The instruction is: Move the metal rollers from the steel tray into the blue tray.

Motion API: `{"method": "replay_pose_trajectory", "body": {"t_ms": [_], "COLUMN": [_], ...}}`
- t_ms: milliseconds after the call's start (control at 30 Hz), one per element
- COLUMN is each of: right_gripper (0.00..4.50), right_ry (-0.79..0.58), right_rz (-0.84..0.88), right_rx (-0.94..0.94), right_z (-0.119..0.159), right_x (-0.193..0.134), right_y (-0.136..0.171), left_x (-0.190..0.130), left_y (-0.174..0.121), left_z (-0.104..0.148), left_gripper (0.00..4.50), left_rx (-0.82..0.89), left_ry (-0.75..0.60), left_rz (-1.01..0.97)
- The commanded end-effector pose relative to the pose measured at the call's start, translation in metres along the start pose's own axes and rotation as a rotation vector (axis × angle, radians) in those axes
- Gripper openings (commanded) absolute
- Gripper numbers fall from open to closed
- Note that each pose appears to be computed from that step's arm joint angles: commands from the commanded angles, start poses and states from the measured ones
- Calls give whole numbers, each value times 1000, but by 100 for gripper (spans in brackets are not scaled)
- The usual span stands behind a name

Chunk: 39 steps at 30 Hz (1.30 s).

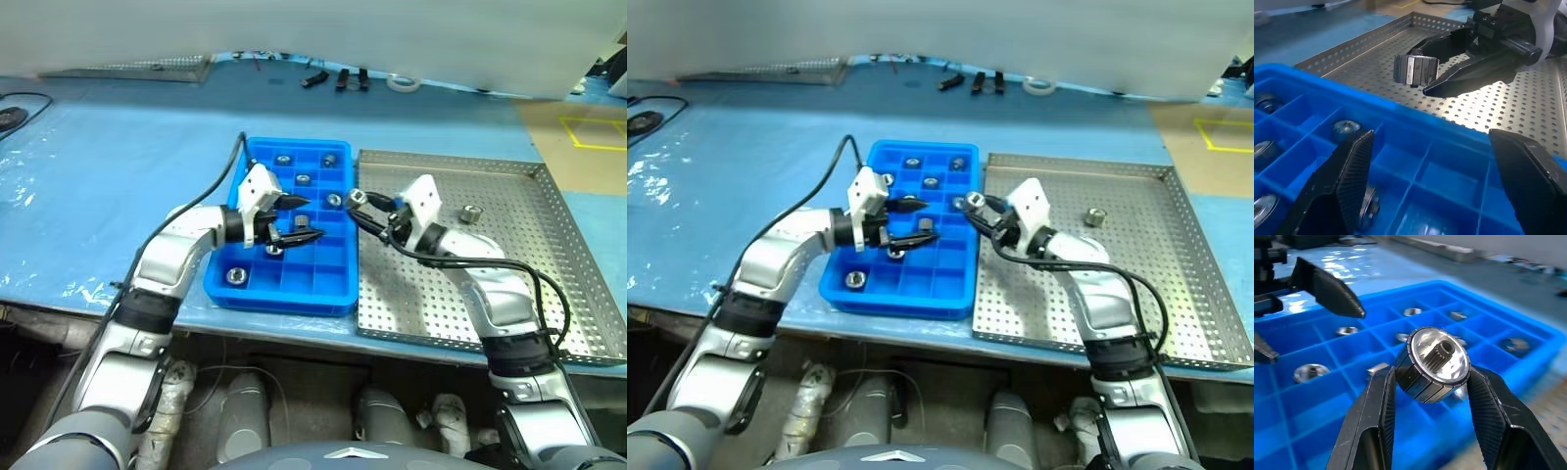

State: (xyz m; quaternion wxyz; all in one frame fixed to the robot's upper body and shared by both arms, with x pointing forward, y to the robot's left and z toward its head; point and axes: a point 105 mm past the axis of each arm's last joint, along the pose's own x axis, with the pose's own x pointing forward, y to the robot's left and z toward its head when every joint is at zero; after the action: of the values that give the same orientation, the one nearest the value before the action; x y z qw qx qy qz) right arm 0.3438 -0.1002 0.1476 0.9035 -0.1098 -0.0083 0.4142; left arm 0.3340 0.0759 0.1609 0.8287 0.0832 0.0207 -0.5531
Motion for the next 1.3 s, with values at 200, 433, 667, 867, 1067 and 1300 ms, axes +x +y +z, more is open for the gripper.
{"method": "replay_pose_trajectory", "body": {"t_ms": [200,433,667,867,1067,1300], "right_gripper": [177,177,177,278,410,410], "right_ry": [2,111,143,165,159,48], "right_rz": [272,466,509,521,415,112], "right_rx": [-14,-35,-30,8,-40,0], "right_z": [0,-20,-25,-33,-39,-15], "right_x": [16,-3,-6,-10,-6,-10], "right_y": [35,60,60,62,49,2], "left_x": [-37,-41,-38,-36,-33,-13], "left_y": [-9,-14,-17,-16,-13,-12], "left_z": [7,4,3,4,6,13], "left_gripper": [398,398,398,398,398,398], "left_rx": [-1,-21,-26,-18,-17,-11], "left_ry": [-14,-5,5,11,10,-23], "left_rz": [167,193,171,156,131,61]}}
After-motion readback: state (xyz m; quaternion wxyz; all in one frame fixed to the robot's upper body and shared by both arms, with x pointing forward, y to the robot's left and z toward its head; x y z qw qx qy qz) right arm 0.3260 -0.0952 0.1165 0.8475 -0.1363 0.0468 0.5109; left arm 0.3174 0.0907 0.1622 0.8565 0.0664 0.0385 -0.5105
